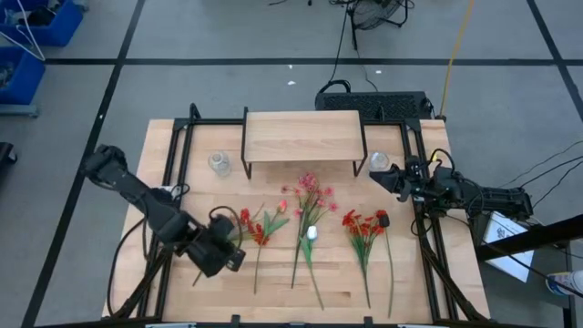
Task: Pick and place flowers into a vace then onto a shelf
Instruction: Put the left orange flowers into the left transparent vase
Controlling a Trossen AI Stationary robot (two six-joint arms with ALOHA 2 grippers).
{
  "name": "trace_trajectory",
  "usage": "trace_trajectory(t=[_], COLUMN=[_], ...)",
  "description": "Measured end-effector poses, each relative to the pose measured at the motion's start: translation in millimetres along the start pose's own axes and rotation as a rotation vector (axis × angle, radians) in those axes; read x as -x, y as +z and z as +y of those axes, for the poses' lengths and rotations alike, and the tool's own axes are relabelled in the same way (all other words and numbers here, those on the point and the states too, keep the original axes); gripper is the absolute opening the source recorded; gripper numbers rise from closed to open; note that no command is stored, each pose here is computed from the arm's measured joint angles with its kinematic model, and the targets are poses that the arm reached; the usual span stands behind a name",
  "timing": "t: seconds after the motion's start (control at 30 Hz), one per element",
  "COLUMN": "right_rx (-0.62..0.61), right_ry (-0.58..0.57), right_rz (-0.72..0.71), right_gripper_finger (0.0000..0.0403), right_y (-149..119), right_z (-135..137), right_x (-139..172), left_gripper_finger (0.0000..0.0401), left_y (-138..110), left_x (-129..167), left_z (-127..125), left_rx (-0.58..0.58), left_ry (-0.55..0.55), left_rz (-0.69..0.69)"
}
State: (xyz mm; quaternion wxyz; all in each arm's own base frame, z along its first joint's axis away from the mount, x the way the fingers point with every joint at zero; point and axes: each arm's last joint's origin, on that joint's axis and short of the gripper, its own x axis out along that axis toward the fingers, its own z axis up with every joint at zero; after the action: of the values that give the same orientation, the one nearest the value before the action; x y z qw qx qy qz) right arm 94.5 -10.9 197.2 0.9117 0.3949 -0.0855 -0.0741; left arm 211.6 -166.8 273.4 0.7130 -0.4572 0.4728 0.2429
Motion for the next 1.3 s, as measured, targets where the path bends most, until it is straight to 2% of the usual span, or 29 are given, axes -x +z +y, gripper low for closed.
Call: trace_trajectory(t=[0.13,0.33,0.43,0.6,0.83,0.97,1.3], right_rx=[0.015,-0.013,-0.067,-0.145,-0.139,-0.146,-0.175], right_ry=[-0.002,-0.014,-0.033,0.013,0.030,0.038,0.043], right_rz=[0.000,0.012,0.027,-0.012,-0.026,-0.032,-0.033], right_gripper_finger=[0.0076,0.0079,0.0078,0.0081,0.0082,0.0082,0.0082], right_y=[0,-7,-14,-12,-11,-10,-10], right_z=[0,-7,-15,-12,-11,-10,-10], right_x=[0,-1,-2,-2,-3,-3,-3], left_gripper_finger=[0.0069,0.0185,0.0243,0.0291,0.0281,0.0258,0.0220], left_y=[-17,-28,-30,-37,-40,-38,-32], left_x=[-8,-31,-44,-61,-82,-89,-96], left_z=[3,4,8,10,22,38,49], left_rx=[-0.070,-0.057,-0.057,-0.077,-0.095,-0.033,-0.056], left_ry=[0.054,0.165,0.265,0.332,0.417,0.489,0.525], left_rz=[0.023,0.070,0.111,0.114,0.112,0.108,0.073])
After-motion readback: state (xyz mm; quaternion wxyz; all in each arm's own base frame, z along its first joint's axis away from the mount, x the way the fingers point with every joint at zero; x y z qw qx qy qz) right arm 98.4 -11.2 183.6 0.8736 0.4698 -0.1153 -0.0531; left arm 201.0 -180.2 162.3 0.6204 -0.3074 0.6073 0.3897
